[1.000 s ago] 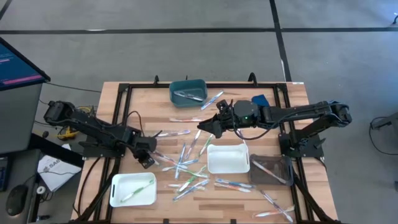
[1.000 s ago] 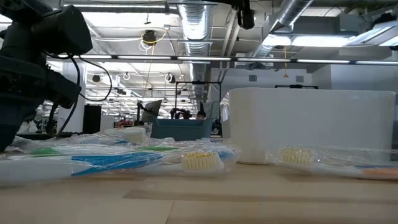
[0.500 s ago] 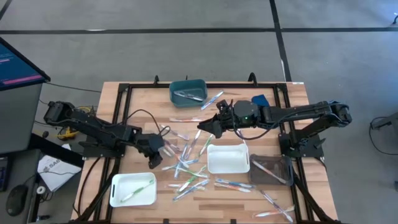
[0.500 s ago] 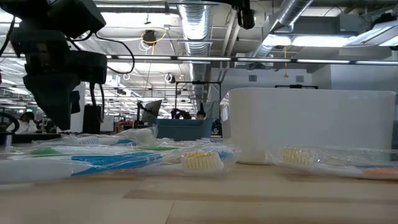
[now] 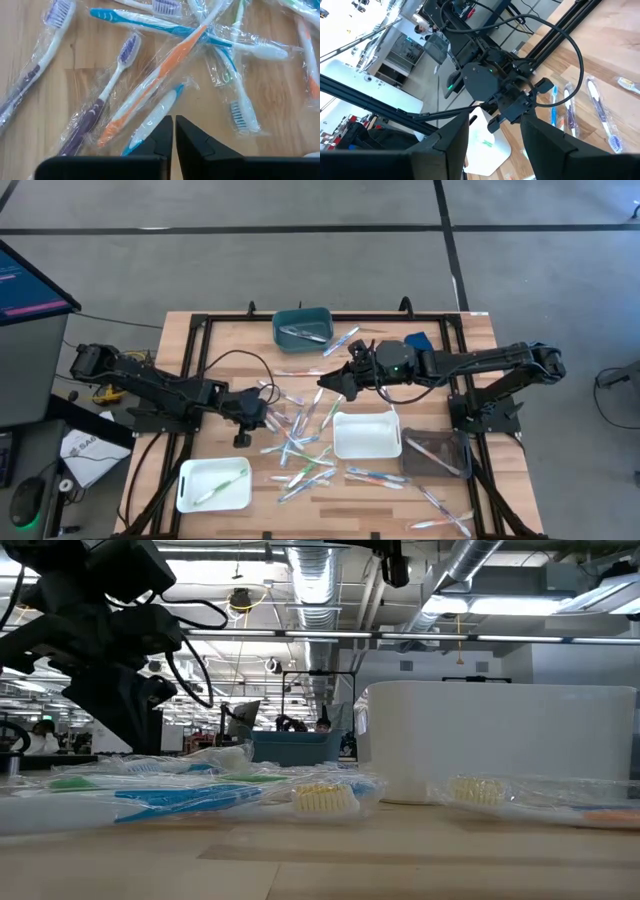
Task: Pick & Place Toothbrushes
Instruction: Put the blue toothbrush into the top white bin
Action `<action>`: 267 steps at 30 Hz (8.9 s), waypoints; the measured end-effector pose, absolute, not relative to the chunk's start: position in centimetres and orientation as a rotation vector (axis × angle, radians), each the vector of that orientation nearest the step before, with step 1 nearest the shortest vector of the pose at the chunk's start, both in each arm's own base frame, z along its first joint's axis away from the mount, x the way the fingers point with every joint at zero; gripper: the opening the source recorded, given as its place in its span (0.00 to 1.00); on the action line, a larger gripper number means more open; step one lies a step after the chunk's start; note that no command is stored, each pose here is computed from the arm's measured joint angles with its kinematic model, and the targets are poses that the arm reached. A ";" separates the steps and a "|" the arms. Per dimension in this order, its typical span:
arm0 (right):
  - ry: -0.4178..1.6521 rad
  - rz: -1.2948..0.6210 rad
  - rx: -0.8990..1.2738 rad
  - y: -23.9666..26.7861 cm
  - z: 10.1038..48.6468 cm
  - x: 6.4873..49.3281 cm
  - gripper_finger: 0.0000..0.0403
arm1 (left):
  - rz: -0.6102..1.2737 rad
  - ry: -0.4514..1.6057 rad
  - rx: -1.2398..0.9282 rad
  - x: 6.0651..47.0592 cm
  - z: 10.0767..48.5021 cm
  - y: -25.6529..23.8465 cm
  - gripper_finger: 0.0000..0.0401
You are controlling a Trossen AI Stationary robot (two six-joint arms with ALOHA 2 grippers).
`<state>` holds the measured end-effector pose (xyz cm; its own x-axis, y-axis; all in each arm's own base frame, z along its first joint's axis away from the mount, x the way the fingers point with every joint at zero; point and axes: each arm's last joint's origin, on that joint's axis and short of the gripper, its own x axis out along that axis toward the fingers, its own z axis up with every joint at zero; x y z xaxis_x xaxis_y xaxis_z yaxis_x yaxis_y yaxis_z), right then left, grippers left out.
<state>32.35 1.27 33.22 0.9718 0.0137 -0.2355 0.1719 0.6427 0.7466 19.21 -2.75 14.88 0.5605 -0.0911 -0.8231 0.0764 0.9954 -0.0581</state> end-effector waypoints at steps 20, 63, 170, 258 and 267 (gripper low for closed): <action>0.233 -0.092 0.868 1.3 33.2 32.3 0.43 | -0.081 1.028 0.160 19.1 13.2 -2.2 0.37; 0.234 -0.096 0.870 1.2 33.2 32.3 0.43 | 0.051 0.775 -0.428 16.3 18.5 -2.1 0.03; 0.763 0.369 0.966 3.0 26.2 38.4 0.43 | -0.391 0.615 -0.867 28.8 22.2 -2.5 0.03; 0.972 0.159 0.618 3.7 30.8 29.5 0.03 | -0.226 0.142 -0.684 24.9 29.9 0.4 0.21; 1.121 0.235 0.341 5.0 32.0 24.3 0.03 | -0.095 0.056 -0.694 25.2 30.1 0.2 0.21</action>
<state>24.29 5.01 31.96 0.4184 0.3523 -0.8372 -0.0130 0.9240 0.3823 25.24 0.21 30.07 0.9941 -0.1062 -0.0201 0.0688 0.7647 -0.6407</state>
